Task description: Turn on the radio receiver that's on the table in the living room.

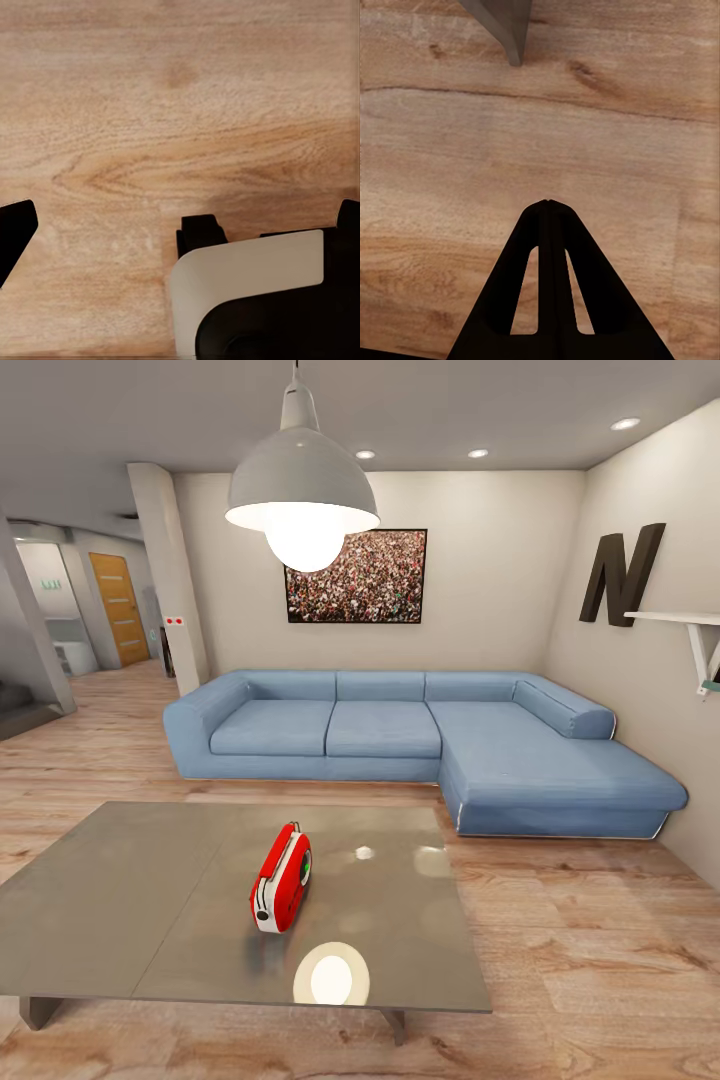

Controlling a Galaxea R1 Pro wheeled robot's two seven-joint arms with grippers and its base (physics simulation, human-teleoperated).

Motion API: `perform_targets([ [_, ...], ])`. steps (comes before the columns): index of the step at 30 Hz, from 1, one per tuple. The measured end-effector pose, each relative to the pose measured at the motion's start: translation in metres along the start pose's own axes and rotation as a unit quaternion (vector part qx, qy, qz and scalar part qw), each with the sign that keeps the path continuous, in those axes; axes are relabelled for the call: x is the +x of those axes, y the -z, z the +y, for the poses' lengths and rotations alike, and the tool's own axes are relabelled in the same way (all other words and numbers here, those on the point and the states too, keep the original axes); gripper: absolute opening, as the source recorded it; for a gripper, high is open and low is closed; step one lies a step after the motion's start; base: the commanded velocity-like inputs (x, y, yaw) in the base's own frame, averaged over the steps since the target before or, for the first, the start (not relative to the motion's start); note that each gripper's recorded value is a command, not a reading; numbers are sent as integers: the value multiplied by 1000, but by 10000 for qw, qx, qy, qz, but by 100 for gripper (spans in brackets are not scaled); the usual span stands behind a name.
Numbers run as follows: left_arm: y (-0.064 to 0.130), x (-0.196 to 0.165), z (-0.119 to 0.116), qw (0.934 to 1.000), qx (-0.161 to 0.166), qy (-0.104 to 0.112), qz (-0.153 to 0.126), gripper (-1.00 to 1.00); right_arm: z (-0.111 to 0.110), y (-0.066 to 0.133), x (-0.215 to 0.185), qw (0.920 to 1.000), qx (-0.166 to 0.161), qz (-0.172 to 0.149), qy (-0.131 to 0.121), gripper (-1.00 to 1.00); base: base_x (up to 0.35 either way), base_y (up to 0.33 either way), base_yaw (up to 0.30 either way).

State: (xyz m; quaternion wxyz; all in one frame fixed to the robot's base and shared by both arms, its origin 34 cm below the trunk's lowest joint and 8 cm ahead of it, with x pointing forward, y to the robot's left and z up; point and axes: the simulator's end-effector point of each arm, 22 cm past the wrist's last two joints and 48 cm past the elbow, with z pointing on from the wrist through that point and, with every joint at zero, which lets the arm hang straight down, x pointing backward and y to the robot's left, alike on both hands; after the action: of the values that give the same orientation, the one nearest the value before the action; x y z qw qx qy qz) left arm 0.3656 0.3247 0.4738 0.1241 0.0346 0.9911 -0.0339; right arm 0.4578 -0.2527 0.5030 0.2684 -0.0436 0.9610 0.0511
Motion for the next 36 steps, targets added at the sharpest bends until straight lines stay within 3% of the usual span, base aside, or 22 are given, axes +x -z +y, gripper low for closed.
perform_targets([
  [14,-3,1,-20,9999,134,-2,20,100,0,0,-1,10000,-3,-16,15,-100,0,0,0],
  [36,-3,1,-22,9999,144,-3,18,100,0,0,-1,10000,-3,-16,15,-100,0,0,0],
])
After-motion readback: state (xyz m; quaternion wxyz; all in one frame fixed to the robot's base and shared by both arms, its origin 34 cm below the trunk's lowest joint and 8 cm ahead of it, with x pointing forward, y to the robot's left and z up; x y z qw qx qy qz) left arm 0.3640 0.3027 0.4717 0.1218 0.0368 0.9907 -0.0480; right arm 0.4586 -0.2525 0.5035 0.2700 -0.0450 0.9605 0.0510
